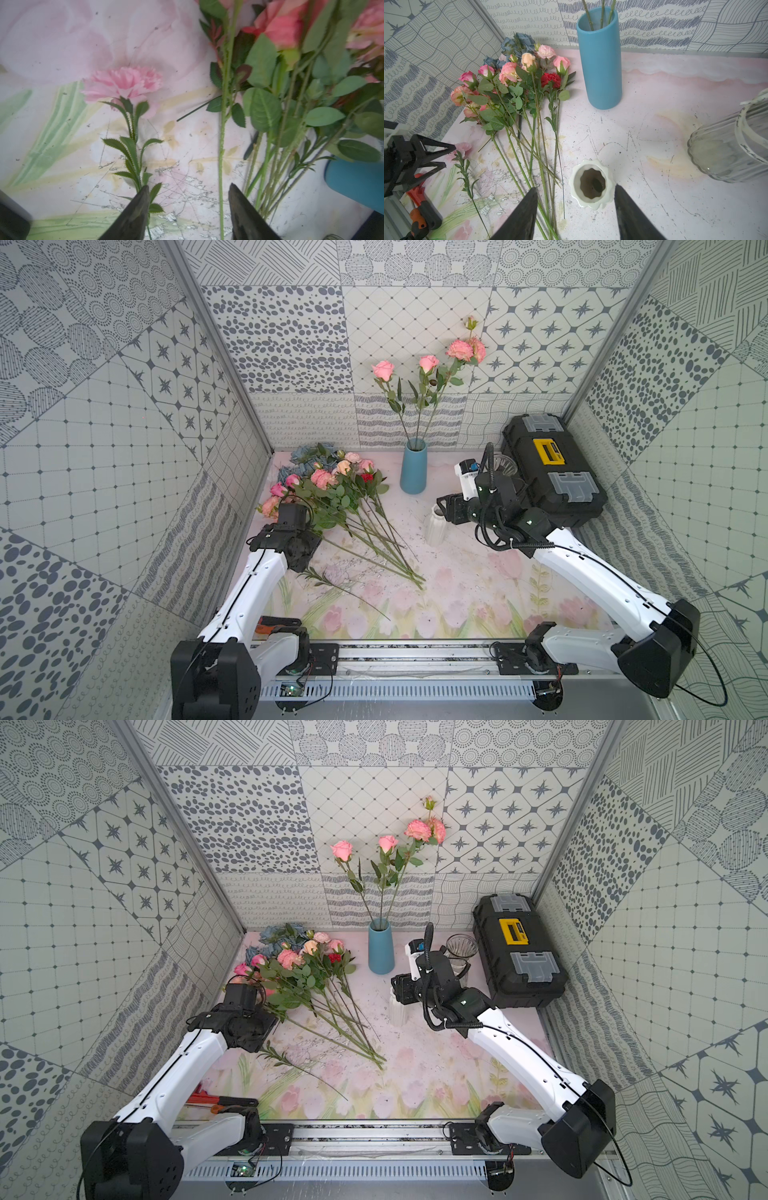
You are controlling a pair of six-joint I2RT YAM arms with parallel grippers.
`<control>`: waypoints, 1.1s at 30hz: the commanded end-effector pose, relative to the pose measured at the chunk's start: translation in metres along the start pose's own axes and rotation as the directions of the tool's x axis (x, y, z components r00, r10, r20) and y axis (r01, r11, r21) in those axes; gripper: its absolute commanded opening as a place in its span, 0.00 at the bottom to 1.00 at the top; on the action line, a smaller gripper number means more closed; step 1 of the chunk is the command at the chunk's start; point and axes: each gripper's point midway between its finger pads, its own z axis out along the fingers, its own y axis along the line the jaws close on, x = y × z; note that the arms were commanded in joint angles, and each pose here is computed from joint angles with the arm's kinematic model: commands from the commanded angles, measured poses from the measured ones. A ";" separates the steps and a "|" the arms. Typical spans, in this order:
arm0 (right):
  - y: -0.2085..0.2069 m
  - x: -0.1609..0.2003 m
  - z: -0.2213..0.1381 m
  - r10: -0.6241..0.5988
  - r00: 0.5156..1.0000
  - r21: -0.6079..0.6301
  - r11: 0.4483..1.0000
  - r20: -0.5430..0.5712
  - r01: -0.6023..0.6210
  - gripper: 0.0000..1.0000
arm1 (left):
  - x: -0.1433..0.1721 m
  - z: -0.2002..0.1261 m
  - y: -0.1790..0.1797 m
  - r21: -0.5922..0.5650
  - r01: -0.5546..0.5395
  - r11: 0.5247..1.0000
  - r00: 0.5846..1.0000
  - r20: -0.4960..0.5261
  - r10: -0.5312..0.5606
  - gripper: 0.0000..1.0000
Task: Place the pink flowers into the vase
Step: Place the flower at the center of the board, then pick up the flower at the center of the board.
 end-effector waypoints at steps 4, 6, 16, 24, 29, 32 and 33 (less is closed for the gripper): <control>0.006 -0.020 -0.009 -0.007 0.998 -0.015 1.000 0.058 0.008 0.60 | -0.028 0.001 -0.050 0.024 -0.078 0.997 0.996 0.037 0.077 0.55; 0.005 -0.019 -0.009 -0.008 0.998 -0.011 1.000 0.058 0.008 0.59 | -0.029 0.016 -0.071 0.072 -0.077 0.994 0.997 0.000 0.078 0.50; 0.003 -0.016 -0.014 -0.013 0.998 -0.003 1.000 0.058 0.013 0.59 | -0.032 0.072 -0.119 0.134 -0.069 0.989 0.994 -0.080 0.080 0.29; -0.004 -0.016 -0.017 -0.012 0.998 0.021 1.000 0.063 0.011 0.60 | -0.034 0.095 -0.120 0.112 -0.049 0.993 0.994 -0.088 0.059 0.29; -0.011 -0.016 -0.020 -0.012 0.998 0.044 0.999 0.065 0.009 0.60 | -0.036 0.106 -0.122 0.096 -0.050 0.994 0.994 -0.092 0.059 0.28; -0.013 -0.016 -0.022 -0.004 0.998 0.044 0.999 0.069 0.001 0.59 | -0.038 0.106 -0.123 0.095 -0.049 0.994 0.995 -0.082 0.057 0.19; -0.013 -0.015 -0.022 -0.002 0.998 0.043 0.999 0.069 -0.001 0.60 | -0.039 0.105 -0.124 0.097 -0.047 0.994 0.995 -0.078 0.055 0.16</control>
